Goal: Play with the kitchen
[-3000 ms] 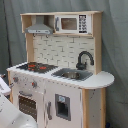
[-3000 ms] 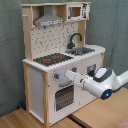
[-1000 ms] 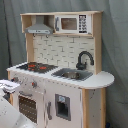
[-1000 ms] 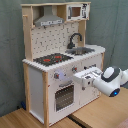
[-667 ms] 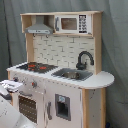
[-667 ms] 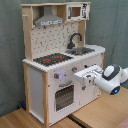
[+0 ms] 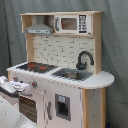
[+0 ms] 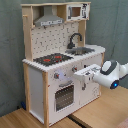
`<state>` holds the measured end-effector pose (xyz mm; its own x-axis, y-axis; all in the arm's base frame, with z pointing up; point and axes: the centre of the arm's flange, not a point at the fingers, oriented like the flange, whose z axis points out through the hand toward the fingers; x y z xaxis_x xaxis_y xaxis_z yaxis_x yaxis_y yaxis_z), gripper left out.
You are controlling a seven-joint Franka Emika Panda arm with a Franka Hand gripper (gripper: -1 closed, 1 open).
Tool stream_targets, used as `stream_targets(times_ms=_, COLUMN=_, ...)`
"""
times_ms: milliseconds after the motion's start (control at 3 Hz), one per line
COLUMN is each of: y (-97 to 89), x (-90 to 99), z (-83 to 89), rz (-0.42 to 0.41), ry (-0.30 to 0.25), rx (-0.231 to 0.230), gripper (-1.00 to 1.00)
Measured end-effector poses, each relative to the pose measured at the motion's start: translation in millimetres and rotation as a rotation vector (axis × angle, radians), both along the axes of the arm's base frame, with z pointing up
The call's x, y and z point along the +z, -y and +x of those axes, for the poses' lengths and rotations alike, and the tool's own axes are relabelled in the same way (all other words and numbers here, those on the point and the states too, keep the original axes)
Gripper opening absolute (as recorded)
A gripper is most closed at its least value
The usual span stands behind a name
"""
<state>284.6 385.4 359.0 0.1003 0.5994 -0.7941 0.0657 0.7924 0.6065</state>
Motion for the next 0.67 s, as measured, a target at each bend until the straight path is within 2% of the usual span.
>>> stream_targets(times_ms=667, y=25.8, x=-10.5, z=34.7, rz=-0.011, ry=-0.114, rx=-0.011, gripper=1.0)
